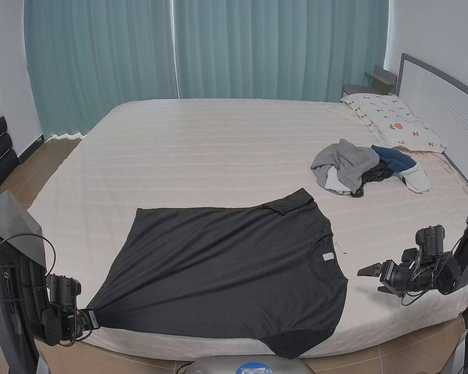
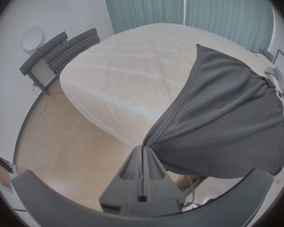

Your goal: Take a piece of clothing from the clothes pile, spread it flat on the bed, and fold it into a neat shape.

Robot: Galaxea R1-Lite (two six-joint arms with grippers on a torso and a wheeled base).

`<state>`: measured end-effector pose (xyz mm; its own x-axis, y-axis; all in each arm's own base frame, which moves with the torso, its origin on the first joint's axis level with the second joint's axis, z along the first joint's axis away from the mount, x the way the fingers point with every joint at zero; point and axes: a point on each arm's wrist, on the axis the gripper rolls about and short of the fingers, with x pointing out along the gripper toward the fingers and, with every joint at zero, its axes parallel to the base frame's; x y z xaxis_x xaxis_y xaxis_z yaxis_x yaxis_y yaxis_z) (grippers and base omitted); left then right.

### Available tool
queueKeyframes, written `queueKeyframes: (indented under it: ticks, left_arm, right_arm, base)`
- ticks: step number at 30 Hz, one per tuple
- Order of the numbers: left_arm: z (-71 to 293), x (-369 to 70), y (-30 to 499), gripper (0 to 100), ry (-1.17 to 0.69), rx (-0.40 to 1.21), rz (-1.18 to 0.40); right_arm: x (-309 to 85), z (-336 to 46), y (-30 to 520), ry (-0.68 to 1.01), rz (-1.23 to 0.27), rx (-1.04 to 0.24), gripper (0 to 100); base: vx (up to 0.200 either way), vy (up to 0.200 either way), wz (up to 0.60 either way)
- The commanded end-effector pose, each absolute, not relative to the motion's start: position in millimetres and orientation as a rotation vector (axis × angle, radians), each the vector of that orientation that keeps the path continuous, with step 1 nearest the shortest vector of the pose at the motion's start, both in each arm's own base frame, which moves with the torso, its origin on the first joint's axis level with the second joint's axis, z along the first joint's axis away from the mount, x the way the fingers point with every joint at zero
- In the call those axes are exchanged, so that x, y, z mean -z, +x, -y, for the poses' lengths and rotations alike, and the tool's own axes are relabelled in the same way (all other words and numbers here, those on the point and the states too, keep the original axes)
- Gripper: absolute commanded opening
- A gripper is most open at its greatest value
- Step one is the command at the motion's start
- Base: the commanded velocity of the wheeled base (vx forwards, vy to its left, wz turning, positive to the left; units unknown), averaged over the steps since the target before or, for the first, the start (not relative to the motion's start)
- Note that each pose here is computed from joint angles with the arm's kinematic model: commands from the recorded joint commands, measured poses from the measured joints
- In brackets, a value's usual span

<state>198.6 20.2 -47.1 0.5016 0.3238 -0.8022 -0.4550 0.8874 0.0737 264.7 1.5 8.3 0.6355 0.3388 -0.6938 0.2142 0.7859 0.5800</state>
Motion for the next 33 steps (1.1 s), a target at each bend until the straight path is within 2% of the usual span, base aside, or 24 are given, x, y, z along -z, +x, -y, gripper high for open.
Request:
queueKeyframes:
  ticks: [1, 7, 12, 16, 26, 27, 33]
  left_arm:
    - [-26, 49, 194, 0, -0.147, -0.498, -0.957]
    - [-25, 47, 195, 0, -0.157, -0.481, -0.943]
    - [-24, 47, 195, 0, -0.163, -0.469, -0.945]
    - [-23, 48, 196, 0, -0.161, -0.465, -0.945]
    - [-19, 48, 196, 0, -0.158, -0.45, -0.947]
    - [-19, 48, 196, 0, -0.158, -0.45, -0.947]
    - [-18, 48, 196, 0, -0.165, -0.449, -0.946]
  right_arm:
    - [-7, -2, 265, 0.686, -0.903, -0.077, 100]
    - [-2, -8, 267, 0.675, -0.919, -0.085, 100]
    - [14, -27, 274, 0.608, -0.959, -0.052, 100]
    - [21, -46, 284, 0.618, -0.933, -0.043, 100]
    - [36, -62, 308, 0.581, -0.887, -0.001, 100]
    - [38, -64, 307, 0.576, -0.892, -0.003, 0]
    - [43, -67, 306, 0.537, -0.893, 0.019, 0]
  base:
    - [0.0, 0.0, 0.0]
    - [0.0, 0.0, 0.0]
    - [0.0, 0.0, 0.0]
    - [0.0, 0.0, 0.0]
    - [0.0, 0.0, 0.0]
    - [0.0, 0.0, 0.0]
    - [0.0, 0.0, 0.0]
